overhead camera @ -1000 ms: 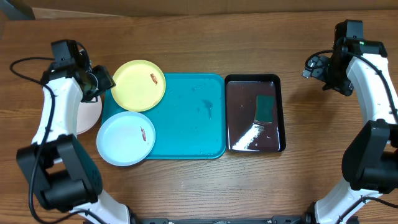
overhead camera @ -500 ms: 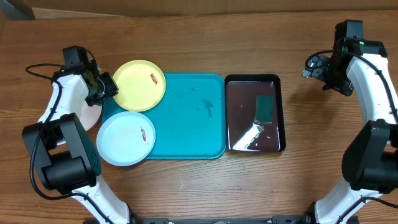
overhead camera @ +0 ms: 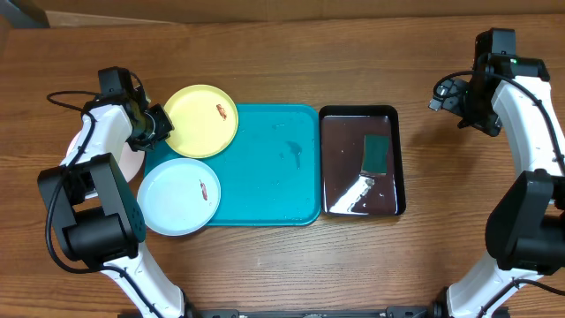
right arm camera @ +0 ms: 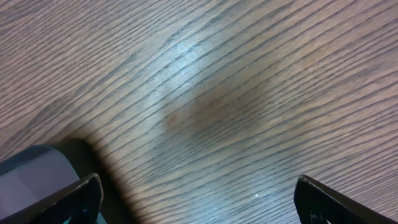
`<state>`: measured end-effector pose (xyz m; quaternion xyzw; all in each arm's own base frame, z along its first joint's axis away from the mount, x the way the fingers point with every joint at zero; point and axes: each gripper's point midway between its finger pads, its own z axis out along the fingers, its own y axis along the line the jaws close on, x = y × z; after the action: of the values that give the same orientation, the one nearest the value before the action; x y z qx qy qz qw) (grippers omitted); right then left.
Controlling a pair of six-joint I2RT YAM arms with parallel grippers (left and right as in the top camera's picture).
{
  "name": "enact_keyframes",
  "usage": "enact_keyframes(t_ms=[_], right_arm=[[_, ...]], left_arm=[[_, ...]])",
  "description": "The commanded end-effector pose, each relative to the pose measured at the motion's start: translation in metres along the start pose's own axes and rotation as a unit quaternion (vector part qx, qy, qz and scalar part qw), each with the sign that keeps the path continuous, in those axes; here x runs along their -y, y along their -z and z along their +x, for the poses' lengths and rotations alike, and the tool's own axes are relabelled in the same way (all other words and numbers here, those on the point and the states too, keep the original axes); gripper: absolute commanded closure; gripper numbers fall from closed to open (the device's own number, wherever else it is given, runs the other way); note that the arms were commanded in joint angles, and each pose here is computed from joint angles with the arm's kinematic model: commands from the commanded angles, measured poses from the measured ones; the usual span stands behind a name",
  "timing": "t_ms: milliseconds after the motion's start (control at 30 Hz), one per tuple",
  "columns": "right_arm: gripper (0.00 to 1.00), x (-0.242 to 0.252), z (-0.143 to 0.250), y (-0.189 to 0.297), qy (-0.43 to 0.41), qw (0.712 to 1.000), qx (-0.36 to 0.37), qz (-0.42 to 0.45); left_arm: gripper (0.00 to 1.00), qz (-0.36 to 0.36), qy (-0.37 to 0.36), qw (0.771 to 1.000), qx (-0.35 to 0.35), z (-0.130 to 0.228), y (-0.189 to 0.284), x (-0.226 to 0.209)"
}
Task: Clean dirty plates on tray and stack at the side
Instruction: 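Release the white plate and move the left gripper to the yellow plate rim, then grip the yellow plate rim and drag it to the teal tray center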
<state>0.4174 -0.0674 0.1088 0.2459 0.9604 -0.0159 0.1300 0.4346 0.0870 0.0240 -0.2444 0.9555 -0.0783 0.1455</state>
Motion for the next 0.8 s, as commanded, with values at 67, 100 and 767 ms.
enact_keyframes(t_ms=[67, 100, 767], right_arm=[[0.0, -0.002, -0.004, 0.008, -0.002, 1.0, 0.011, -0.007], [0.0, -0.002, -0.004, 0.008, -0.002, 1.0, 0.011, -0.007], [0.0, -0.002, -0.004, 0.008, -0.002, 1.0, 0.011, -0.007]], left_arm=[[0.85, 0.009, -0.007, 1.0, -0.004, 0.0, -0.002, 0.006], [0.88, 0.012, -0.007, 1.0, -0.006, 0.001, -0.002, 0.007], [0.96, 0.077, -0.041, 0.989, -0.116, 0.064, -0.001, 0.065]])
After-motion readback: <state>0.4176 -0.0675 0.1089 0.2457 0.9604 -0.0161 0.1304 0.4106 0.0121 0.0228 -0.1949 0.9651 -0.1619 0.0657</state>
